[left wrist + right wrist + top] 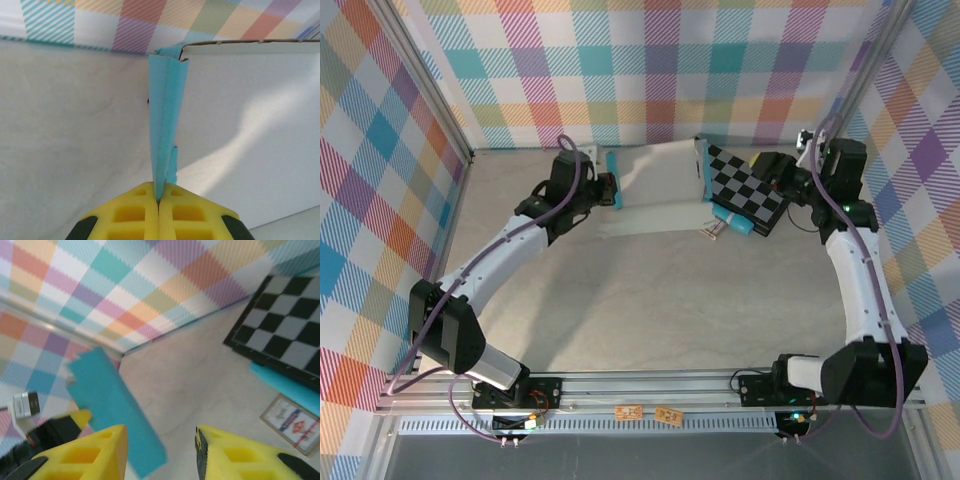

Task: Fold the paper box

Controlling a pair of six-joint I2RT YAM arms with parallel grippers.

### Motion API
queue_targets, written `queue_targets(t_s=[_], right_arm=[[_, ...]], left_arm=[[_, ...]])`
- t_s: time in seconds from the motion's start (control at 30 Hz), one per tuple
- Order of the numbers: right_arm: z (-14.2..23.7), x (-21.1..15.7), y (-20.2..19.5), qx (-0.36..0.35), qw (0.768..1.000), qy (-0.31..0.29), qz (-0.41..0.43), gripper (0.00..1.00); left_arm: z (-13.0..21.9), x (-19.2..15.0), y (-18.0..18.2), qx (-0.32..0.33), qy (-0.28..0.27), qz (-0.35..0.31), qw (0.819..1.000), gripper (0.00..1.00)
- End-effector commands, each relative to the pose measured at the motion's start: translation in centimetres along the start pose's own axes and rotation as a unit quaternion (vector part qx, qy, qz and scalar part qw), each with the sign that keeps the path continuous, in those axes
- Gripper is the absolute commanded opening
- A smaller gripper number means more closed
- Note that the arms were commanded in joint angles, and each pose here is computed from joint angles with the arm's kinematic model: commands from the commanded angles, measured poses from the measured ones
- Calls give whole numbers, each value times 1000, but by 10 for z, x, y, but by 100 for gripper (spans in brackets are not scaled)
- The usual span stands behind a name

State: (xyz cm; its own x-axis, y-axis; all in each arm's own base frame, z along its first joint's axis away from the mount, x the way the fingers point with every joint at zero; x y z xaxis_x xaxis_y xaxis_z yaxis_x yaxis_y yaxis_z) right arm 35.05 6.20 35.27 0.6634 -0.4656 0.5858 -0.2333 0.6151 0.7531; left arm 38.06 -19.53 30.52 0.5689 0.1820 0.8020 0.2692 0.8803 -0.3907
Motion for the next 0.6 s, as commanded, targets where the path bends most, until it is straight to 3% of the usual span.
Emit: queue_targets(t_s=[0.0, 0.33, 0.57], right_arm=[[-16, -3, 21, 137, 987, 75, 43, 42], [-28, 10, 58, 208, 966, 98, 118, 48], [-26, 0, 65, 203, 965, 94, 138, 48]], left_arm=[[20, 24, -23, -73, -11, 0, 997, 0], [31, 34, -25, -92, 7, -8, 996, 0], [33, 34, -25, -96, 11, -8, 995, 0]])
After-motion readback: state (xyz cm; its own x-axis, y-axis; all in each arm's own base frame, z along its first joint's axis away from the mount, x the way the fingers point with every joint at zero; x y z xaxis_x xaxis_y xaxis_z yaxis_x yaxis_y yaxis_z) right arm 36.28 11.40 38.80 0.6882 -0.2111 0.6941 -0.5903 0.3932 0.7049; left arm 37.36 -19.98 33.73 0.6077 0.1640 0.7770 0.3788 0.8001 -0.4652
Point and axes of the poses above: each hand's point on the last joint's axis, 136 mm out from that joint toward the fingers, its own z axis back along the fingers, its own y axis along the line the jaws close on, x = y × z, the point moved 5 cm from there along z, back along the fingers, and after that the axes turned 1 degree about -z, right-handed, at the moved point
